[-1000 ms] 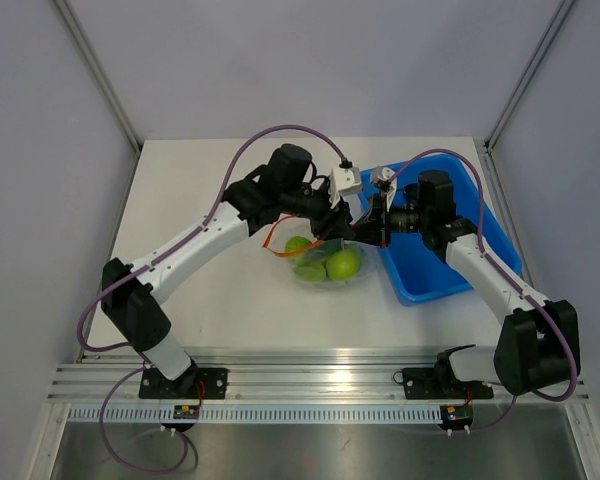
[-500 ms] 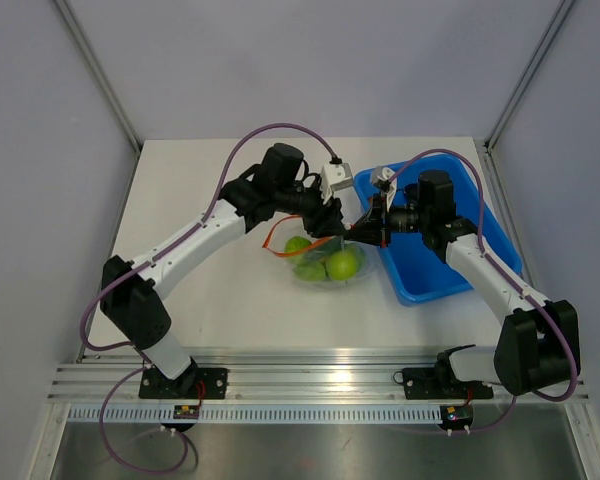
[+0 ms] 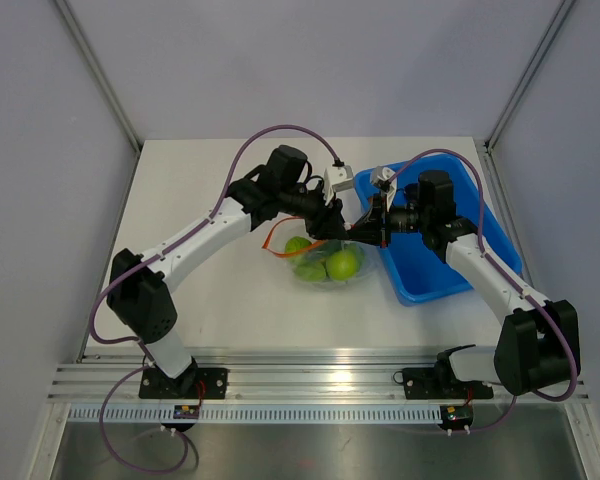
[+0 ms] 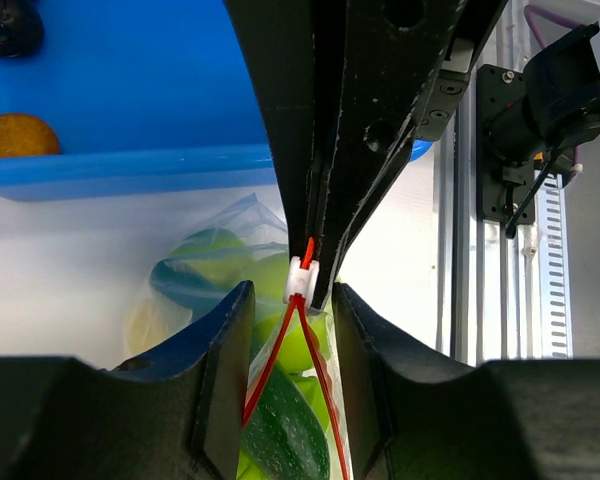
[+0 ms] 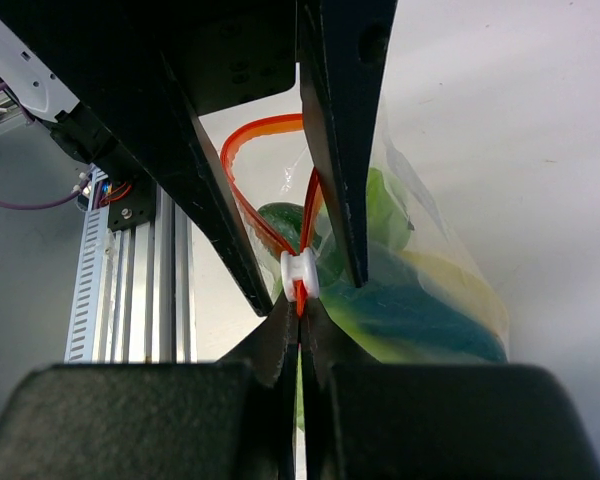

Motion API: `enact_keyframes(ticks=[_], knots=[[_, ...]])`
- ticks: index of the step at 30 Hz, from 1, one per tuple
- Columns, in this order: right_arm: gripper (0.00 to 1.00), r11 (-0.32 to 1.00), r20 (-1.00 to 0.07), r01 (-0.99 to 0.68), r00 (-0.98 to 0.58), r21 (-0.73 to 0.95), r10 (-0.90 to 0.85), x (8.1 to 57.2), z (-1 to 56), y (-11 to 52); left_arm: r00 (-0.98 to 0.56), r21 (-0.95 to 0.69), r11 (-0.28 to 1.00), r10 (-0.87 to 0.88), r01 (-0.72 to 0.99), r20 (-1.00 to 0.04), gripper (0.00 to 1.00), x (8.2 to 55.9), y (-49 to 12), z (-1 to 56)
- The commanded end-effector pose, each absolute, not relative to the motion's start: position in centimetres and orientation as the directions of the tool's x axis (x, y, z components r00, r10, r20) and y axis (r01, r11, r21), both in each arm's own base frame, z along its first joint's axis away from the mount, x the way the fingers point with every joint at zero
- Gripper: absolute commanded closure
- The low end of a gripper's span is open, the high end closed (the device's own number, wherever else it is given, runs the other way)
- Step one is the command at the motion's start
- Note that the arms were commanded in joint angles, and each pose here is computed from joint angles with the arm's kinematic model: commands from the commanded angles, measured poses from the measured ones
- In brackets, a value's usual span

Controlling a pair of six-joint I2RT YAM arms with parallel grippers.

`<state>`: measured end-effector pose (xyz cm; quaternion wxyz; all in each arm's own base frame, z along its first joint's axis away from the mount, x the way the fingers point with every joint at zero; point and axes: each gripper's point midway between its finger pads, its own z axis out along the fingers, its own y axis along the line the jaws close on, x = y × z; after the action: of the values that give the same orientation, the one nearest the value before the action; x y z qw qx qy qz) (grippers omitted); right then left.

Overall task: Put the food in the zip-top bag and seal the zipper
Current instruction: Zip the zipper food storage bag at the center of the board.

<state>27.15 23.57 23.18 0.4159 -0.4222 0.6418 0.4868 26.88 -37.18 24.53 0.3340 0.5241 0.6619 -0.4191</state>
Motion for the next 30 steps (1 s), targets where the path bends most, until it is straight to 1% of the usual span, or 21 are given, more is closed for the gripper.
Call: enact_keyframes(ticks=[1,8,15,17,18,22,23,25,26,27,30], knots=[[1.0,0.13,-0.965,-0.967,-0.233,0.217,-0.12,27.2,25.2,24.0,-0.174,-0.168,0.046,0.344,0.985,-0.923,0.61,27.0,-38.1,27.5],[1.0,0.128,-0.964,-0.967,-0.236,0.22,-0.12,27.2,25.2,24.0,-0.176,-0.173,0.039,0.325,0.984,-0.929,0.63,26.7,-38.1,28.2],[1.0,0.129,-0.964,-0.966,-0.239,0.223,-0.12,27.1,25.2,24.0,-0.182,-0.179,0.04,0.303,0.983,-0.935,0.61,26.7,-38.3,28.8],[1.0,0.129,-0.963,-0.966,-0.241,0.226,-0.122,27.1,25.1,24.0,-0.184,-0.18,0.041,0.306,0.983,-0.934,0.64,26.8,-38.4,28.7],[1.0,0.13,-0.964,-0.966,-0.239,0.223,-0.121,27.1,25.1,23.9,-0.185,-0.182,0.039,0.307,0.983,-0.933,0.7,26.8,-38.4,28.7],[1.0,0.128,-0.964,-0.966,-0.238,0.223,-0.122,27.1,25.1,24.0,-0.193,-0.193,0.033,0.322,0.981,-0.927,0.81,26.6,-38.3,28.3],[1.0,0.131,-0.963,-0.966,-0.238,0.222,-0.122,27.2,25.1,24.0,-0.196,-0.196,0.032,0.329,0.98,-0.924,0.87,26.5,-38.2,28.1],[1.0,0.141,-0.966,-0.967,-0.229,0.211,-0.121,27.3,25.1,23.9,-0.197,-0.199,0.031,0.342,0.98,-0.919,0.93,26.3,-38.0,27.8],[1.0,0.162,-0.966,-0.965,-0.228,0.207,-0.123,27.6,24.9,23.8,-0.189,-0.188,0.038,0.35,0.981,-0.917,0.98,26.5,-37.9,27.6],[1.0,0.182,-0.966,-0.962,-0.227,0.203,-0.122,27.8,24.9,23.7,-0.185,-0.182,0.042,0.358,0.982,-0.915,1.0,26.6,-37.7,27.5],[1.0,0.286,-0.973,-0.945,-0.199,0.159,-0.114,29.4,24.9,23.2,-0.195,-0.184,0.064,0.378,0.981,-0.905,1.0,27.0,-36.7,27.1]])
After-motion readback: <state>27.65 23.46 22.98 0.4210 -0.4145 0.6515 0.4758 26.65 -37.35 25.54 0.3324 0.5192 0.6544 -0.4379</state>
